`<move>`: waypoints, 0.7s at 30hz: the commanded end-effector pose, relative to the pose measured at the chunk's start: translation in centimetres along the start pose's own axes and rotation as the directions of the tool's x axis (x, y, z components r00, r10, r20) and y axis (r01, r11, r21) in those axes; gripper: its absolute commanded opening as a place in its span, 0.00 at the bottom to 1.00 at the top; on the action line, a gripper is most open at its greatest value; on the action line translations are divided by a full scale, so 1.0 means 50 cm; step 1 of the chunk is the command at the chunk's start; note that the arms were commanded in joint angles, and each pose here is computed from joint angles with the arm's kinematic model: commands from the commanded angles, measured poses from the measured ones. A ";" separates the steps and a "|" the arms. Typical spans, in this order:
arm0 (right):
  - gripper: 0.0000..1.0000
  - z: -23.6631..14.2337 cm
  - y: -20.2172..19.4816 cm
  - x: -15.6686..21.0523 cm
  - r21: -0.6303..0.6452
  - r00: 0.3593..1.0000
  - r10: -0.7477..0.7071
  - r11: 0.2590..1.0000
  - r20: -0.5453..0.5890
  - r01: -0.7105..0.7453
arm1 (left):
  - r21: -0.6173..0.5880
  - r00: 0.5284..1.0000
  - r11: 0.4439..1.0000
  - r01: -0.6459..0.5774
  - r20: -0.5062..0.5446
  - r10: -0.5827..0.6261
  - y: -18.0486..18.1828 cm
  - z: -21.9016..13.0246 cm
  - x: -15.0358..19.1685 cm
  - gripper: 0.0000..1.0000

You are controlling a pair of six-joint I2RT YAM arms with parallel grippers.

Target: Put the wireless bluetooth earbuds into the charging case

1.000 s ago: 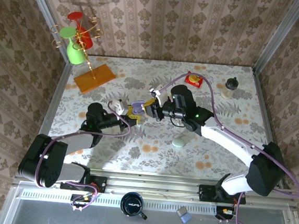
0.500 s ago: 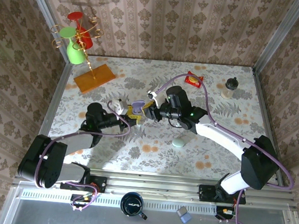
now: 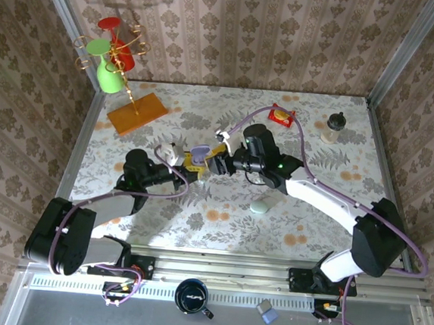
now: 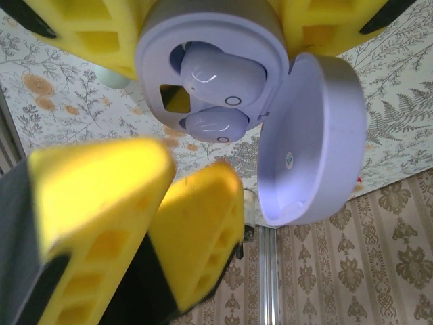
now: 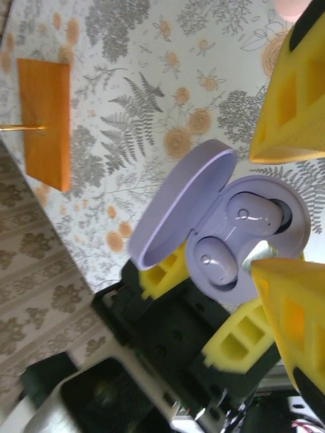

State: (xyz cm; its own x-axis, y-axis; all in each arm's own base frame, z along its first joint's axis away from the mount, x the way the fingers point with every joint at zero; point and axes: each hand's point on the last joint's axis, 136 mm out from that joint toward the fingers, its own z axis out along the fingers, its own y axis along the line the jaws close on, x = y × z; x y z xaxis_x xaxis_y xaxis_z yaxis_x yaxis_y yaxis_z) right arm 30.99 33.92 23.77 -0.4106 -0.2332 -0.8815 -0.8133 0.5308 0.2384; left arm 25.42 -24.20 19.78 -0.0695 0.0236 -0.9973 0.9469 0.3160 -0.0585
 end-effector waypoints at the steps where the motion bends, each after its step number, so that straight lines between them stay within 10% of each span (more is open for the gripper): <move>1: 0.46 -0.046 0.019 -0.069 -0.015 0.992 0.008 1.000 0.128 -0.006 | 0.018 0.996 0.996 -0.087 0.018 0.087 -0.012 0.003 -0.029 0.21; 21: 0.61 -0.001 0.061 -0.043 -0.255 0.997 0.049 0.965 -0.059 -0.062 | 0.096 0.995 0.991 -0.099 0.013 0.098 -0.058 0.011 -0.038 0.22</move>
State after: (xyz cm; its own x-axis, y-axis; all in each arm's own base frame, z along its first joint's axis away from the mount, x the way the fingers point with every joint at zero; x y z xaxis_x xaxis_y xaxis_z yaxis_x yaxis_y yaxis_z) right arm 30.84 35.91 26.08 -0.4756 -0.2196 -0.8518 -0.8443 0.3855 0.3721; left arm 22.85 -25.42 19.95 -0.0076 0.0778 -0.9969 0.9737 0.2278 0.0104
